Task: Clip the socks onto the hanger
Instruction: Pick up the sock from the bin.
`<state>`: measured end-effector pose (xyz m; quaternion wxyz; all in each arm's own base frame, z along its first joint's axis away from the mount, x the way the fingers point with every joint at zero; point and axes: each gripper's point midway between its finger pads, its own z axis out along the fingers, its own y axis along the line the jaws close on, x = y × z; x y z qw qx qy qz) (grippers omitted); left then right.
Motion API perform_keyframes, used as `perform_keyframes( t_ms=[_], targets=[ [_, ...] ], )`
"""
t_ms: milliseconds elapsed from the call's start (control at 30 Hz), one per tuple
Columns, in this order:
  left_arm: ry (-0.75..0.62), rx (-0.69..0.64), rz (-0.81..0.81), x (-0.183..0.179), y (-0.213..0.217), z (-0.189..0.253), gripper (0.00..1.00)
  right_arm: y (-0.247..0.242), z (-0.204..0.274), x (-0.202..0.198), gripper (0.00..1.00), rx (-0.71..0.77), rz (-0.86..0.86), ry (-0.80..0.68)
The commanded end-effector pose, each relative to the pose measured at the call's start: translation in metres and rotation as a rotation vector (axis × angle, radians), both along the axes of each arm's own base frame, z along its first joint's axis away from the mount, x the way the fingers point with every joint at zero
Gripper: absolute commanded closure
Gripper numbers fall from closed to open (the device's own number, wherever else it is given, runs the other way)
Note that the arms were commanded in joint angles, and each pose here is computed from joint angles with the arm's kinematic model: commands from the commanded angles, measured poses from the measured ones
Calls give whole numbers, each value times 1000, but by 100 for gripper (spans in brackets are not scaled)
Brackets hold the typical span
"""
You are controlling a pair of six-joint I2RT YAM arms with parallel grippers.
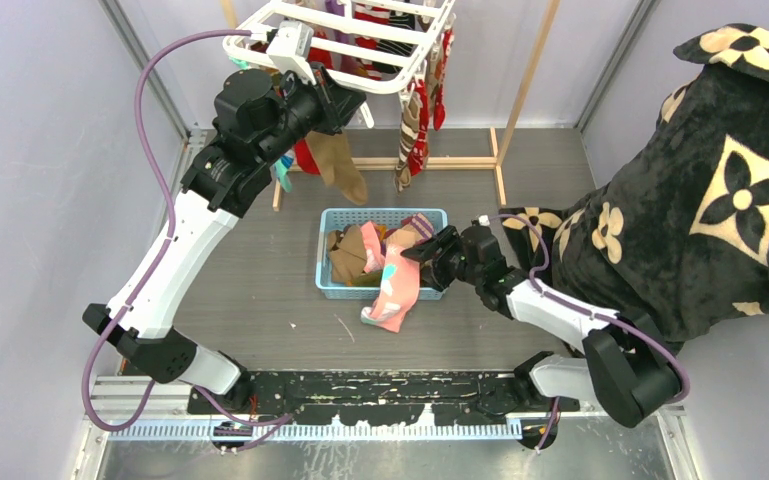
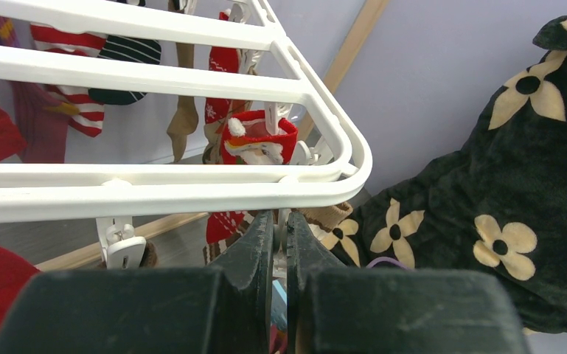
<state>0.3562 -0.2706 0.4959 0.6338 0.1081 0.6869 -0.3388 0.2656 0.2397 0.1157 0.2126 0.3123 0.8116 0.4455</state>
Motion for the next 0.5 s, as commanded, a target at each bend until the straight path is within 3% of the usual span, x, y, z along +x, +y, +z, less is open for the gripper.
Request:
perform_keyframes(
  t_ms=[0,267,467],
  targets=[
    [-52,-20,6,-10,9,20,100,24,40,6,37,187,67,-96],
    [-48,-18,6,-9,9,18,100,22,65,0,44,254,78,-156],
    [-47,-18,5,-10,9,18,100,9,63,-9,49,126,83,-172]
  ],
)
